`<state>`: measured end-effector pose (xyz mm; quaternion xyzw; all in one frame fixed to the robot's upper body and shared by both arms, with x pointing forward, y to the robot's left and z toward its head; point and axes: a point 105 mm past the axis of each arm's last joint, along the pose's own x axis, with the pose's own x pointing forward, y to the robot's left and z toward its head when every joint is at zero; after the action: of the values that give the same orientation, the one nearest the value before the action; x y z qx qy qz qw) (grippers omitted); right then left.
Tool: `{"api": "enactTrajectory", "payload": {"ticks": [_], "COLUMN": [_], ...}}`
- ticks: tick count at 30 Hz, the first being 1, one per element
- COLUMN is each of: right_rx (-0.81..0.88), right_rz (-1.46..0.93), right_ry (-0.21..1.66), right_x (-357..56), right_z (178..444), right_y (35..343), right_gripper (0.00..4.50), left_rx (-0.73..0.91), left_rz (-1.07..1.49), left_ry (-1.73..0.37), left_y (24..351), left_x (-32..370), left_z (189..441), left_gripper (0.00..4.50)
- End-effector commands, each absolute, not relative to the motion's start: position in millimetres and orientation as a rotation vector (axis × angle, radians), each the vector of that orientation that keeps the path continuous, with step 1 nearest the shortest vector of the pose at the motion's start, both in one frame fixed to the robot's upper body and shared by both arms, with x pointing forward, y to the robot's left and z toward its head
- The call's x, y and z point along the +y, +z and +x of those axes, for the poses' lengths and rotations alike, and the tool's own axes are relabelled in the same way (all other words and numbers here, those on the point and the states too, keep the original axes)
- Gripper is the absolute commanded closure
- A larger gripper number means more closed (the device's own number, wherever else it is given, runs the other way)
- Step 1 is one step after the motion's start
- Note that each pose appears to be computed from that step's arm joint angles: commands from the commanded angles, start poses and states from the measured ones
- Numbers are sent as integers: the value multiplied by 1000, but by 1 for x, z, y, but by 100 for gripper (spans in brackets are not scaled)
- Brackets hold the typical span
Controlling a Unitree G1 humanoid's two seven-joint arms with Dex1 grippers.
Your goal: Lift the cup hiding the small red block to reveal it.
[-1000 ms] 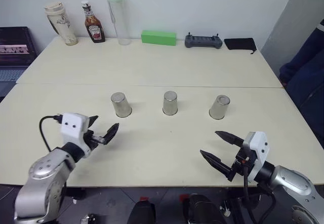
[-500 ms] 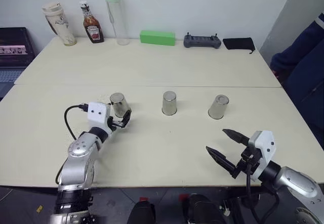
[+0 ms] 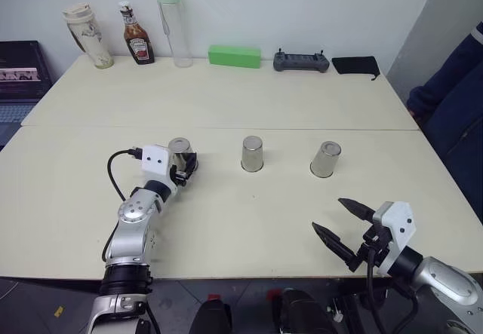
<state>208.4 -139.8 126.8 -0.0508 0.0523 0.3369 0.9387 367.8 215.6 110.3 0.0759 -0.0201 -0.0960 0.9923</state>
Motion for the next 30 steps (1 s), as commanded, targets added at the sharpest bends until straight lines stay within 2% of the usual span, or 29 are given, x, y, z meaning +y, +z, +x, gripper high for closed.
{"api": "enactTrajectory", "payload": {"ticks": [1,6,9,13,22,24,26,29,30], "right_rx": [42,40,39,39,37,37,39,42,43], "right_rz": [-116,-112,-108,-103,-113,-114,-115,-113,-111], "right_ry": [695,707,713,718,716,717,717,717,717], "right_x": [-136,-135,-133,-131,-133,-133,-132,-132,-132], "right_z": [209,212,213,215,217,215,214,214,213], "right_y": [140,139,138,137,139,140,139,138,138], "right_gripper": [0,0,0,0,0,0,0,0,0], "left_rx": [-121,-199,-179,-86,36,43,45,39,39], "left_rz": [163,146,146,154,67,69,71,84,89], "left_ry": [-167,-95,-28,45,20,11,8,11,11], "left_y": [137,180,184,162,119,115,114,118,121], "left_x": [221,236,251,270,271,270,271,275,278], "left_z": [371,366,360,354,355,355,355,352,349], "left_gripper": [175,175,175,175,175,105,78,5,2]}}
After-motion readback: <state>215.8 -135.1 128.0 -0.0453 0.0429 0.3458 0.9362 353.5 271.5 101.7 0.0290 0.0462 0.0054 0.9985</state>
